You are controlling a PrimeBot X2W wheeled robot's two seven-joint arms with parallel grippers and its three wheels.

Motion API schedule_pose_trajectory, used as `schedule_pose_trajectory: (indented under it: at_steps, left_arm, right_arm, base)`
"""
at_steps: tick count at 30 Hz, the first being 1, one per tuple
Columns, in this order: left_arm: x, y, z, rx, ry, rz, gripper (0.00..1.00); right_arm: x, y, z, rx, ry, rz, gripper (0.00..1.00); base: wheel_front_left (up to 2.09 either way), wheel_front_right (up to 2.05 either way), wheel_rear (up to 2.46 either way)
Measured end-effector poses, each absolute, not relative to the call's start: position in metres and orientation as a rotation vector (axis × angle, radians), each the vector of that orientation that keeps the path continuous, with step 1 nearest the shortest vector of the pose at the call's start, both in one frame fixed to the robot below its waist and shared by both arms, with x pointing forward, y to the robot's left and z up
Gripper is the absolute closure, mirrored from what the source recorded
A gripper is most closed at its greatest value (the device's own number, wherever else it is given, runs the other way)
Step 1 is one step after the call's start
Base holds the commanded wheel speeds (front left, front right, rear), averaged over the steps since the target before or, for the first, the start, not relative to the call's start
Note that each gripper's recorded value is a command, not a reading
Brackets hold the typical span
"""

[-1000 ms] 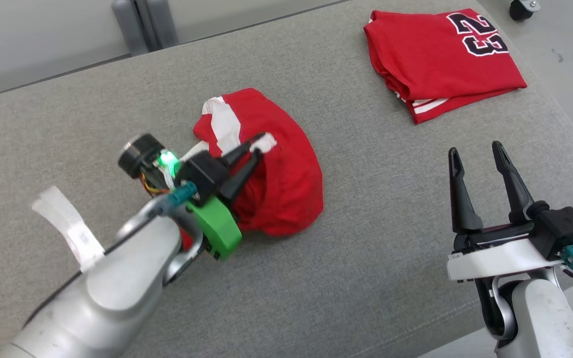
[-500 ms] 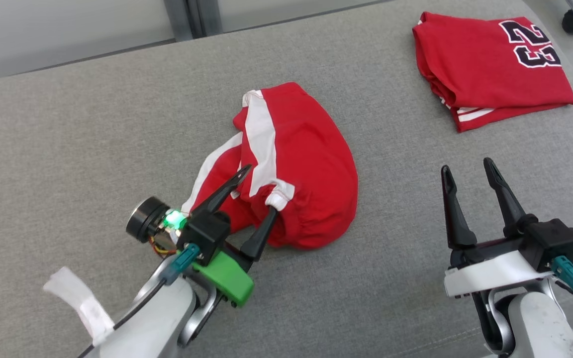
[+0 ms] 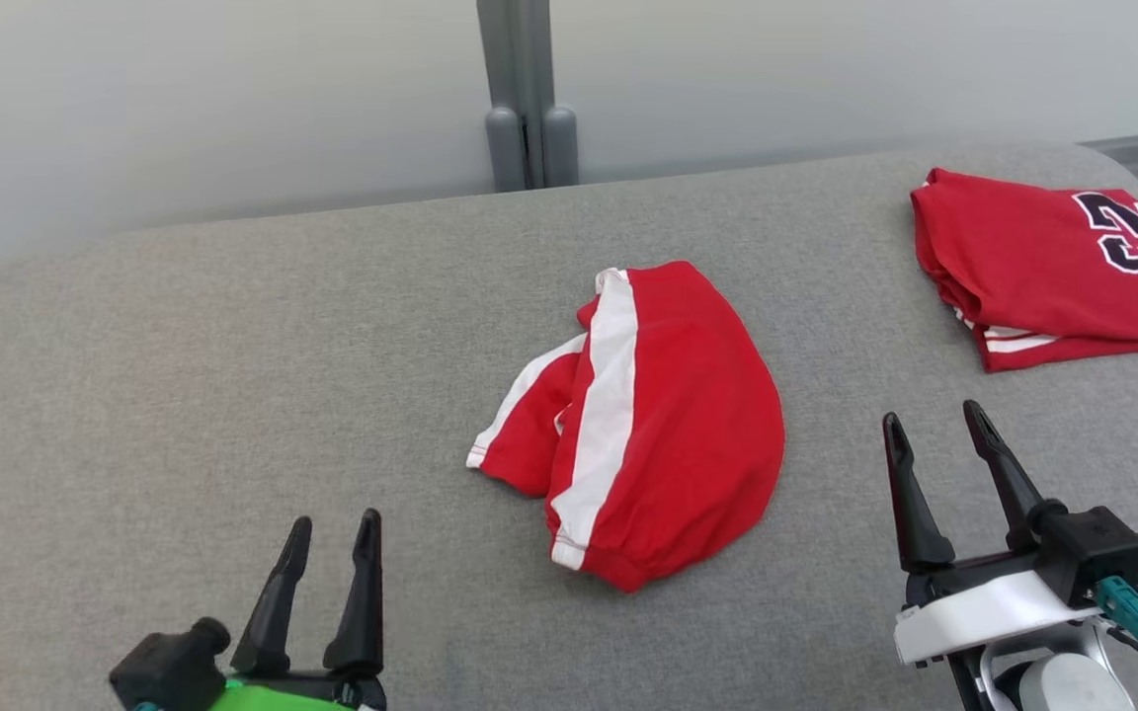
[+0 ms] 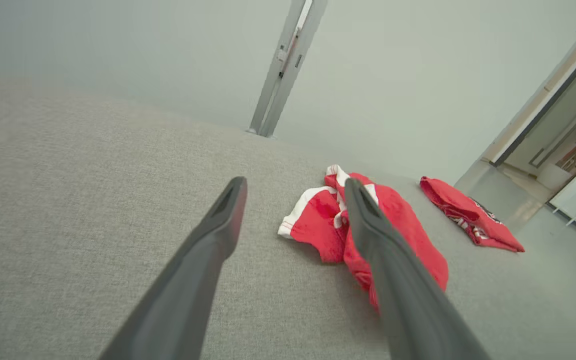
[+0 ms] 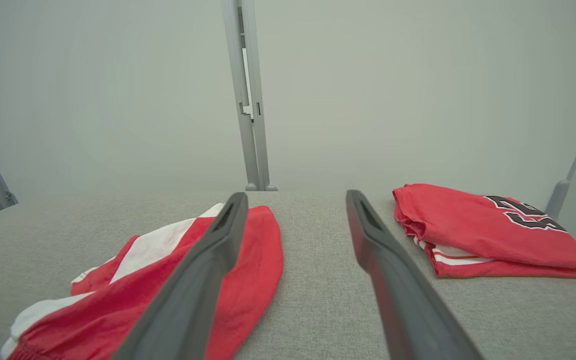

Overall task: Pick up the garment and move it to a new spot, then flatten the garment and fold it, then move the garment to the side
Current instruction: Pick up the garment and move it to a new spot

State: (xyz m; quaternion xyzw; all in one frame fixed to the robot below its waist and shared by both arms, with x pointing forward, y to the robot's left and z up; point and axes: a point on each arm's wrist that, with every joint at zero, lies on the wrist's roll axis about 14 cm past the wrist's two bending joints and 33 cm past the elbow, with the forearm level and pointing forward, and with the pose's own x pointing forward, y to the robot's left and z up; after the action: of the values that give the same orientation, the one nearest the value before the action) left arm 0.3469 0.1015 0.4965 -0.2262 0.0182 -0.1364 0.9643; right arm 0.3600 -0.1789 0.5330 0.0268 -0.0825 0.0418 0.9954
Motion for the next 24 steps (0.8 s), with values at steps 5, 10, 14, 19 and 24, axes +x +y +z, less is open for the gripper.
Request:
schedule_pose_trajectory:
  at_steps: [5,10,14,19,24]
  left_arm:
    - [0.331,0.152,0.514,-0.477,-0.075,-0.112,0.00]
    - [0.313,0.185,0.529,-0.375,-0.160,0.009,0.00]
    - [0.295,0.190,0.521,-0.310,-0.140,0.027,0.00]
    - [0.292,0.172,0.523,-0.245,-0.143,-0.032,0.00]
    - [0.291,0.159,0.524,-0.173,-0.144,-0.072,0.00]
  right_arm:
    - [0.355,-0.171,0.538,0.056,-0.180,0.111,0.00]
    - [0.345,-0.171,0.541,0.062,-0.193,0.111,0.00]
    - [0.334,-0.171,0.541,0.071,-0.198,0.106,0.00]
    - [0.320,-0.176,0.536,0.080,-0.187,0.085,0.00]
    - [0.313,-0.175,0.530,0.088,-0.173,0.083,0.00]
  base:
    - [0.00,0.00,0.00]
    - [0.00,0.00,0.00]
    - [0.00,0.00,0.00]
    - [0.00,0.00,0.00]
    - [0.00,0.00,0.00]
